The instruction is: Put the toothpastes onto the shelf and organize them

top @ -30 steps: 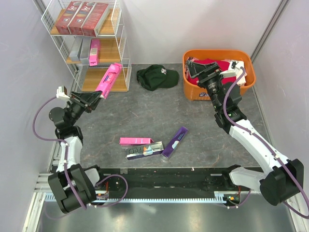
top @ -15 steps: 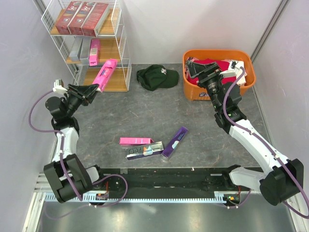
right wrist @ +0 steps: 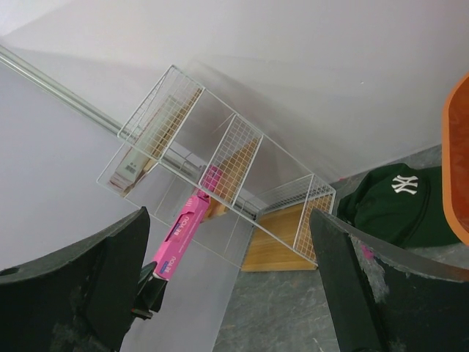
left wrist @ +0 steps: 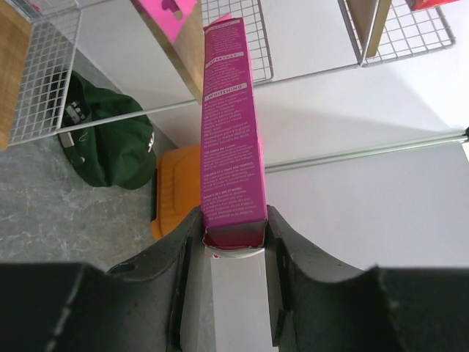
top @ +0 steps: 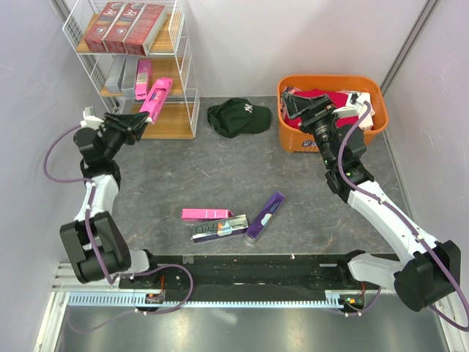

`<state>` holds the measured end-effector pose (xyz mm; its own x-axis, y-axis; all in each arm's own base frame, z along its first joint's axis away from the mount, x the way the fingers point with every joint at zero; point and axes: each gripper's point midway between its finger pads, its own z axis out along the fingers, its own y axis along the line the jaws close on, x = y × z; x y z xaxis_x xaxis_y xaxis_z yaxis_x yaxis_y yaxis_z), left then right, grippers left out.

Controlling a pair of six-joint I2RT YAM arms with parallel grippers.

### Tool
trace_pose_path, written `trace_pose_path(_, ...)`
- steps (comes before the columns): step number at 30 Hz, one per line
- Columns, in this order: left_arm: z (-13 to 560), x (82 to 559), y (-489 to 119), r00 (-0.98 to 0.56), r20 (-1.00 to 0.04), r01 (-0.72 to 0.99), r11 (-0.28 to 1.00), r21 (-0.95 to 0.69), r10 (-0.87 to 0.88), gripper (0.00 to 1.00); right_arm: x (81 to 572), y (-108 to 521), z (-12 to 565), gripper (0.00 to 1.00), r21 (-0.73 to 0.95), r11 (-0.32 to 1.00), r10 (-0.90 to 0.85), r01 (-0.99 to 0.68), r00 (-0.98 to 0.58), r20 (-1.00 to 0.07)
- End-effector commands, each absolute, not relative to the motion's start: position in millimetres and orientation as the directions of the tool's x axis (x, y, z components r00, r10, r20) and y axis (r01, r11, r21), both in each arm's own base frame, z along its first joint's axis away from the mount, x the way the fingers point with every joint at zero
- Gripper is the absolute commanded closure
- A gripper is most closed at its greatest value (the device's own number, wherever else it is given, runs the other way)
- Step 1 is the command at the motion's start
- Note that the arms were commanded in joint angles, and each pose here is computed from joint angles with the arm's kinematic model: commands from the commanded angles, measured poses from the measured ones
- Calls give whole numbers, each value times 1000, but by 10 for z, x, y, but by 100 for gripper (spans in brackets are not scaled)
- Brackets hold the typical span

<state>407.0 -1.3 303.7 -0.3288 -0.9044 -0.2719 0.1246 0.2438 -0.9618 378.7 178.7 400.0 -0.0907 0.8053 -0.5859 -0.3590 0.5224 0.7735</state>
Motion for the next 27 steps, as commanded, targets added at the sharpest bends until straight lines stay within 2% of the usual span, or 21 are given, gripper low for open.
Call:
trace_pose_path(1,3330,4338,-152,-315,-357,215,300,-929,-879,98,3824,1751,3954,2,768,540,802,-344,-68,-594)
trace_pose_path(5,3259,4516,-221,-322,-315,183,268,-946,-893,98,3815,1731,3942,2,769,544,801,-336,-64,-595)
trace_pose_path(10,3117,4629,-150,-245,-262,118,240,-964,-933,98,3823,1711,3911,2,765,555,796,-326,-59,-603)
trace_pose_path(14,3048,4746,-56,-182,-247,83,235,-968,-952,98,3830,1717,3891,2,766,557,795,-323,-61,-604)
trace_pose_path(27,2712,5202,8,-138,-170,12,170,-985,-976,98,3838,1700,3847,2,769,560,795,-308,-62,-603)
